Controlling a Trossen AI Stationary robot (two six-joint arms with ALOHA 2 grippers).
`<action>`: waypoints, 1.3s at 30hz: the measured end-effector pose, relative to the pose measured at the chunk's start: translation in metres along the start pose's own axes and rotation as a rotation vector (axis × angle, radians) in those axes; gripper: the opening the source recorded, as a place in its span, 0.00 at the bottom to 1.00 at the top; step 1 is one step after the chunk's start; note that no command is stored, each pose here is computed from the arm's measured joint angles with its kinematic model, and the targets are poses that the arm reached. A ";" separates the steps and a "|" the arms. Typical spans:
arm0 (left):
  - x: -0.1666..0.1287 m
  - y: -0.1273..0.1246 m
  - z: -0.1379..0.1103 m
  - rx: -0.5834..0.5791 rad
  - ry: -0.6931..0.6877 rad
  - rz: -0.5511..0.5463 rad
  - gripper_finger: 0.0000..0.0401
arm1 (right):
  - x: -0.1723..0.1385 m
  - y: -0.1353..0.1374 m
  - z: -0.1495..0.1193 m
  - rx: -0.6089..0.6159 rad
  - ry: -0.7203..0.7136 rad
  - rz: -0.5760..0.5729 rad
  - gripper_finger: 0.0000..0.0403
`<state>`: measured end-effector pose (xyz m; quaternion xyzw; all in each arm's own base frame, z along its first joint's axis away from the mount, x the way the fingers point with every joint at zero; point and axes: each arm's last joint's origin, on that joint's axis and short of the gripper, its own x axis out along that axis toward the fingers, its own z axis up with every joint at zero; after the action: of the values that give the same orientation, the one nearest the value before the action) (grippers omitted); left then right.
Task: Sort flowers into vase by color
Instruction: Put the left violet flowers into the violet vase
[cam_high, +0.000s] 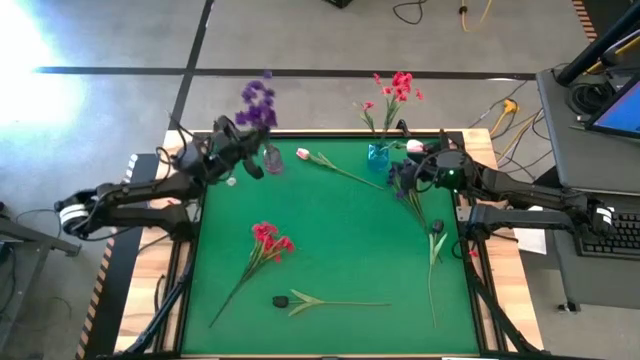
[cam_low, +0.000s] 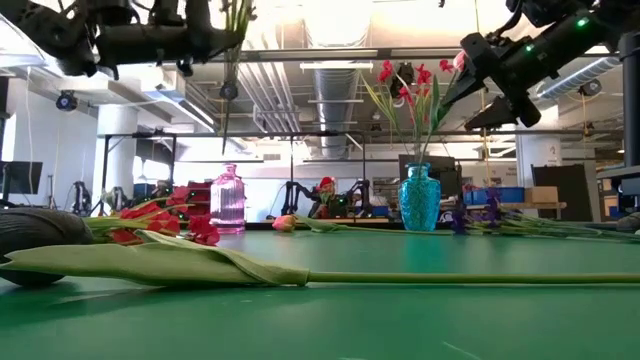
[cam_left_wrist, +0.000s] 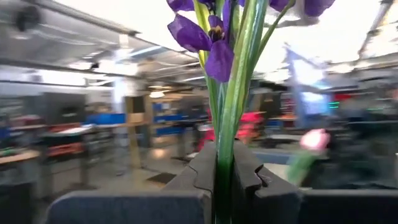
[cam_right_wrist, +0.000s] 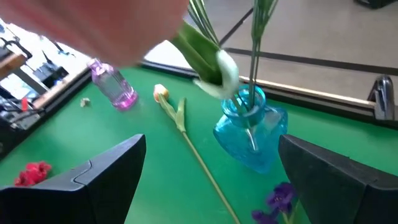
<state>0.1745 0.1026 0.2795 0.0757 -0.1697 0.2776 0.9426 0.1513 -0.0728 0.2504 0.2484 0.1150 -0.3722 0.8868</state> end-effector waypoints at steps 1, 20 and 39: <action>0.000 0.006 0.000 0.002 0.001 0.029 0.00 | 0.000 0.000 0.001 0.002 -0.006 0.003 0.89; 0.027 0.047 -0.010 0.006 -0.018 0.101 0.00 | 0.000 0.001 0.001 -0.005 -0.011 0.007 0.89; 0.025 0.057 -0.031 -0.092 -0.034 0.137 0.00 | 0.000 0.001 0.001 -0.021 -0.010 0.006 0.89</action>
<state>0.1719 0.1702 0.2622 0.0254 -0.2032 0.3319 0.9208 0.1517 -0.0731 0.2514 0.2374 0.1139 -0.3697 0.8911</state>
